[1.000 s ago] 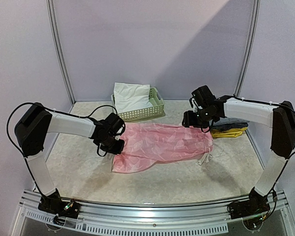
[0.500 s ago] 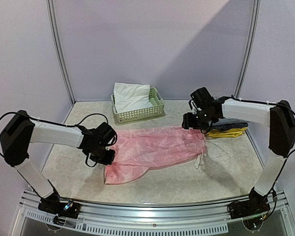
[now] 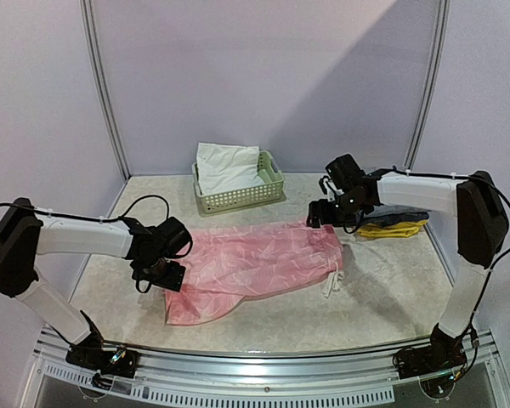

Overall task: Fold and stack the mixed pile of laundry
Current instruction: Smooth out the rectangle-folded shorts at the center of the board.

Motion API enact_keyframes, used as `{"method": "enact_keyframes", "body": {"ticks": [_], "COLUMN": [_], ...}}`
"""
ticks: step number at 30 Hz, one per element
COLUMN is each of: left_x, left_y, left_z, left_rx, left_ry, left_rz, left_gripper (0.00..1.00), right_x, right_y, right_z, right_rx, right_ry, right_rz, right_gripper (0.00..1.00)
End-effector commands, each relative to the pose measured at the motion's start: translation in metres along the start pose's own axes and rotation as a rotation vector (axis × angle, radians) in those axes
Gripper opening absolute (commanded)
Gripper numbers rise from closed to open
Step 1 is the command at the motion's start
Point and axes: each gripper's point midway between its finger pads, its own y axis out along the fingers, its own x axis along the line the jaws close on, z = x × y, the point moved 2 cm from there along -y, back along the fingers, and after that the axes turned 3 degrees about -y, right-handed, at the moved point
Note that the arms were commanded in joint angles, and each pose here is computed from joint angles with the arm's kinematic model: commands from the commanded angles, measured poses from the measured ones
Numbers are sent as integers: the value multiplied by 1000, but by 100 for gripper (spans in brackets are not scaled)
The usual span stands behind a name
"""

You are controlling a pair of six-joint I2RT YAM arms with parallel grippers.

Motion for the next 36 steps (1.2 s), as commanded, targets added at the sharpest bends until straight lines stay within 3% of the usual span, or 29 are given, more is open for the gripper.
{"method": "enact_keyframes", "body": {"ticks": [1, 9, 22, 30, 36], "left_x": [9, 8, 16, 21, 12], "left_y": [-16, -35, 5, 34, 51], "left_z": [-26, -77, -122, -125, -135], "left_rx": [-120, -242, -228, -194, -205], "left_ry": [-14, -59, -181, -226, -213], "left_rz": [-57, 4, 88, 117, 167], "left_gripper": [90, 91, 74, 65, 53], "right_x": [-7, -17, -15, -14, -11], "right_y": [13, 36, 50, 38, 31], "right_z": [-10, -23, -9, -2, 5], "right_rx": [1, 13, 82, 84, 94], "right_ry": [-1, 32, 28, 36, 47], "right_rz": [-9, -38, -85, -99, -128], "right_gripper": [86, 82, 41, 42, 54]}}
